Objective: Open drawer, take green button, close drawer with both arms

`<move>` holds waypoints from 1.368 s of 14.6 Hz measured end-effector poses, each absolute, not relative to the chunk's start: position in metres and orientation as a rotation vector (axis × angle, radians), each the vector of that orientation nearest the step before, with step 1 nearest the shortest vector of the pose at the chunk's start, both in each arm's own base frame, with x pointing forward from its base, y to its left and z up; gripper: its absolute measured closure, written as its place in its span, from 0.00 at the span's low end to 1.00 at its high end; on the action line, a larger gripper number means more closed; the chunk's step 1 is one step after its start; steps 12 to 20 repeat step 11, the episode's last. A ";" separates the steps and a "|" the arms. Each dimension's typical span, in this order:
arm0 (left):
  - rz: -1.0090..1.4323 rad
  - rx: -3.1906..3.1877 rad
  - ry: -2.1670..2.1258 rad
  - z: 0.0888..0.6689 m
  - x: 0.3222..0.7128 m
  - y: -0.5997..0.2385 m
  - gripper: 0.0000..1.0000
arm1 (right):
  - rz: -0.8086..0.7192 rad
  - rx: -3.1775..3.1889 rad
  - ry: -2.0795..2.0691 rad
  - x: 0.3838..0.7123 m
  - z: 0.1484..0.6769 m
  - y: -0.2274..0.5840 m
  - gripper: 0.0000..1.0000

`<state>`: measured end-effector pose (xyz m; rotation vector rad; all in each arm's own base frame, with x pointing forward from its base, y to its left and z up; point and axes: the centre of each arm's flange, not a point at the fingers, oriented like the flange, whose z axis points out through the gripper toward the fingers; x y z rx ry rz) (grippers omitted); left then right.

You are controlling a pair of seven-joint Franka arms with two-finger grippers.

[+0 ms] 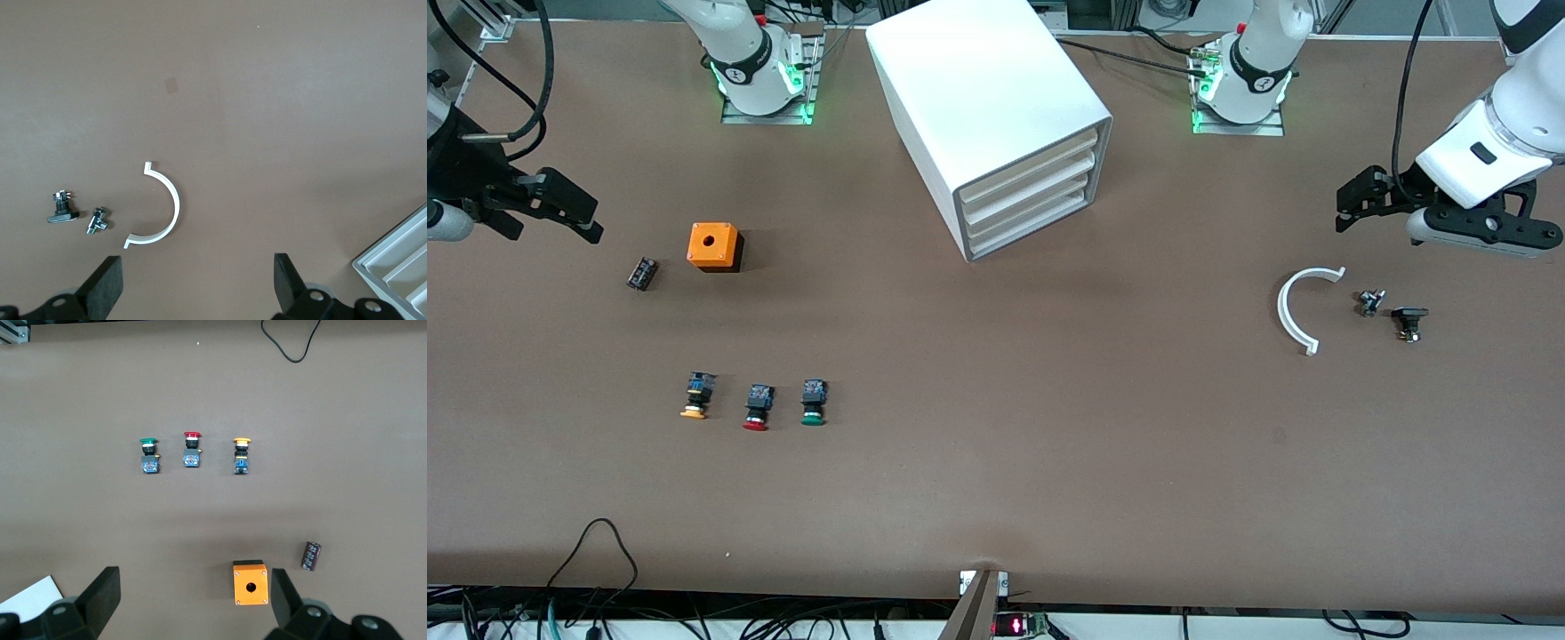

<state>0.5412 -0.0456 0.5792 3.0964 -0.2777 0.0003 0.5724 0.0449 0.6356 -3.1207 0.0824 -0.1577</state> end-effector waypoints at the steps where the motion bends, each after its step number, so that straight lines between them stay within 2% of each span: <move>1: -0.022 3.095 -0.289 0.581 0.540 -0.046 0.00 | -0.157 -3.121 0.083 0.573 0.635 0.045 0.00; 20: -0.052 3.092 -0.313 0.583 0.547 -0.050 0.00 | -0.137 -3.123 0.082 0.572 0.634 0.044 0.00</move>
